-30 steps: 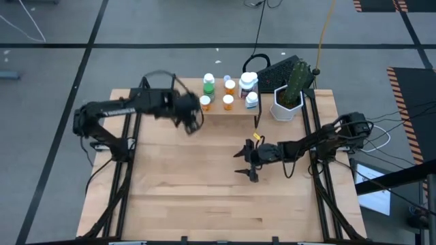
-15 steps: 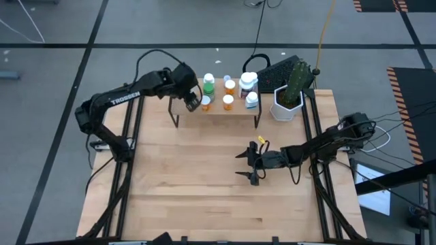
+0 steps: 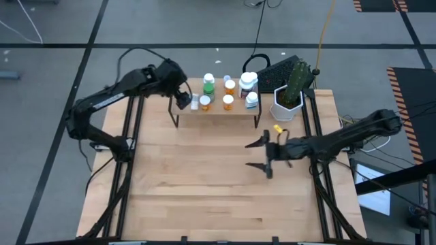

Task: Pick and place medicine bottles onto shelf by color
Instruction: Return to Home Position

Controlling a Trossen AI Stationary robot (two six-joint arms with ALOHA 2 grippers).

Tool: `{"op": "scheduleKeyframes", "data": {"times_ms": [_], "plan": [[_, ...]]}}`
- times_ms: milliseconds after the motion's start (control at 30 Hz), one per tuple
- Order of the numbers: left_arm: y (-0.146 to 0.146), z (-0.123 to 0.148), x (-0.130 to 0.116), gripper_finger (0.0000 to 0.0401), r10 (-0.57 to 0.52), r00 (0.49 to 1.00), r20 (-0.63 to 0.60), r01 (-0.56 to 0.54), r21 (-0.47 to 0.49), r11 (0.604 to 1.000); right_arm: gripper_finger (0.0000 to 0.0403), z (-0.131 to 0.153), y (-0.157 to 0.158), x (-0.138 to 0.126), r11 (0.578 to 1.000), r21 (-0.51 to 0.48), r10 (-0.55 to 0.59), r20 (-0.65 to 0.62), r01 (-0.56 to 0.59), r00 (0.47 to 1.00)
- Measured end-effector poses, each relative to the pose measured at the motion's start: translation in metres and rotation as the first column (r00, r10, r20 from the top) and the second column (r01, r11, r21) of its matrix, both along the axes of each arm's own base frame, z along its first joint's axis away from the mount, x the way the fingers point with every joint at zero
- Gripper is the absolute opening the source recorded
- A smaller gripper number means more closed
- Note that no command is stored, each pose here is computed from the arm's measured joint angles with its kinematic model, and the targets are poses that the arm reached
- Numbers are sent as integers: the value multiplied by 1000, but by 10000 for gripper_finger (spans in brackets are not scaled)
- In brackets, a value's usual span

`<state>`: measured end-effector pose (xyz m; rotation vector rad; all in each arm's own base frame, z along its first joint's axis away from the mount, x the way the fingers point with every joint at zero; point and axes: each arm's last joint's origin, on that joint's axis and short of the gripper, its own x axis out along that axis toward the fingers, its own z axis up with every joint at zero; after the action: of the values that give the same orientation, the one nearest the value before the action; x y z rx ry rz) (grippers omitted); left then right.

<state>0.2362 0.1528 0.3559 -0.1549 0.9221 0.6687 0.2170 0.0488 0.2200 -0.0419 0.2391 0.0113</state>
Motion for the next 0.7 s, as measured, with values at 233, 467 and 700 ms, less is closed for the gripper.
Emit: {"op": "scheduleKeyframes", "data": {"times_ms": [233,467,700], "plan": [[-90,23,-34,298,-115,962,249,74,168,983,314,39,1,-45,1000,-28,-1,135,5,991],[-170,-31,-83,226,-394,732,556,250,319,914,314,59,5,-76,995,-82,81,250,-62,965],[-196,-81,-112,163,-546,612,572,315,457,832,298,62,-9,-118,993,-95,93,252,-71,963]]}}
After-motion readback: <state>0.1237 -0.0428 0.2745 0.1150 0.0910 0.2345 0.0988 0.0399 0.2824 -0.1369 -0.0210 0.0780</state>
